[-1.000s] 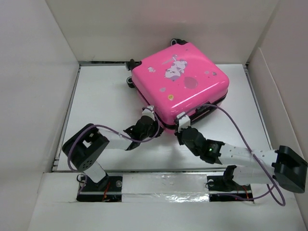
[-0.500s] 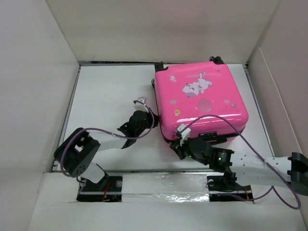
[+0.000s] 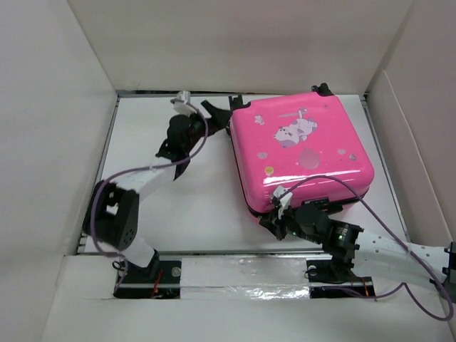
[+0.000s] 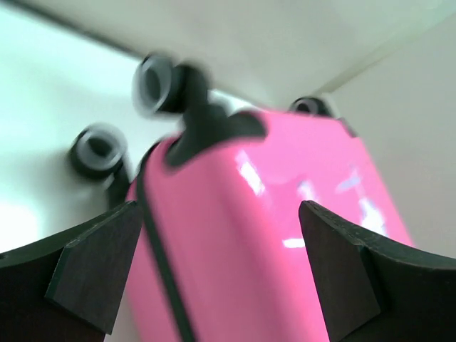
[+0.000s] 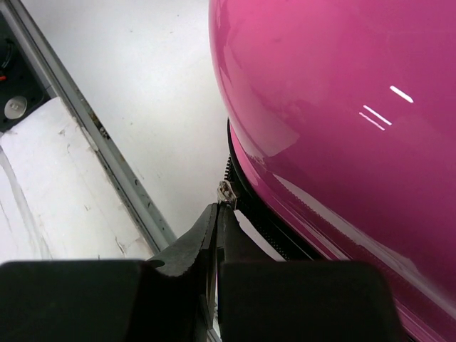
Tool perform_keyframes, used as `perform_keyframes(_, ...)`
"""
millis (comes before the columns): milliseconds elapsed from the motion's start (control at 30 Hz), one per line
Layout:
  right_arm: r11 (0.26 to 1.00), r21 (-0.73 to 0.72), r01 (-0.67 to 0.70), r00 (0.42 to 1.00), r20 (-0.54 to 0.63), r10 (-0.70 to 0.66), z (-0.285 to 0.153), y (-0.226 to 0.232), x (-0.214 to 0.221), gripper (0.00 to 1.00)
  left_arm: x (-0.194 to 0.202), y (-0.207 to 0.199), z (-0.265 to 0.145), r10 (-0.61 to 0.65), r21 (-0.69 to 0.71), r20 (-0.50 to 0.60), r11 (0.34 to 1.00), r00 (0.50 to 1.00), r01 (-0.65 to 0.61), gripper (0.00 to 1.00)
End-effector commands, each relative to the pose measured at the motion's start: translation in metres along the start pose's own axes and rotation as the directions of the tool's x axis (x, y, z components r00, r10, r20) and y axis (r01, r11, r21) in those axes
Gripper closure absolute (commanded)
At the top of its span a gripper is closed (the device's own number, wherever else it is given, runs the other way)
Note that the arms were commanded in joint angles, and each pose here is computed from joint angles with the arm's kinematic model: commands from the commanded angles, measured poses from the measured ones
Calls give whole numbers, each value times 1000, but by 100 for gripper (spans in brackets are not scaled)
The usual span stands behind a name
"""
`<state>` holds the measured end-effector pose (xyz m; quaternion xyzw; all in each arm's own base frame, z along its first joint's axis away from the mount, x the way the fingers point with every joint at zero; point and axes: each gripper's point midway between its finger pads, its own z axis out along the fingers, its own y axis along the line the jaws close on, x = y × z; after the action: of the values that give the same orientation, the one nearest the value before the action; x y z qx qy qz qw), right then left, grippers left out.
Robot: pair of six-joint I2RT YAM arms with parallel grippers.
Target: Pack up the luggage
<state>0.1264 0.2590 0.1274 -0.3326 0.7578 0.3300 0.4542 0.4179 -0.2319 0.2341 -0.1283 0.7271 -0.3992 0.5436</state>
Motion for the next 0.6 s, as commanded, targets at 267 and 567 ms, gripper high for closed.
perform_keyframes(267,981,-195,12,999,41,-4,4,41,-14,100,6,3,132,-53,112,-220,991,974,79,7)
perform_keyframes(567,978,-208,-4,1000,22,9,7,44,-6,100,-2,-15,157,-93,187,-185,974,978,128,10)
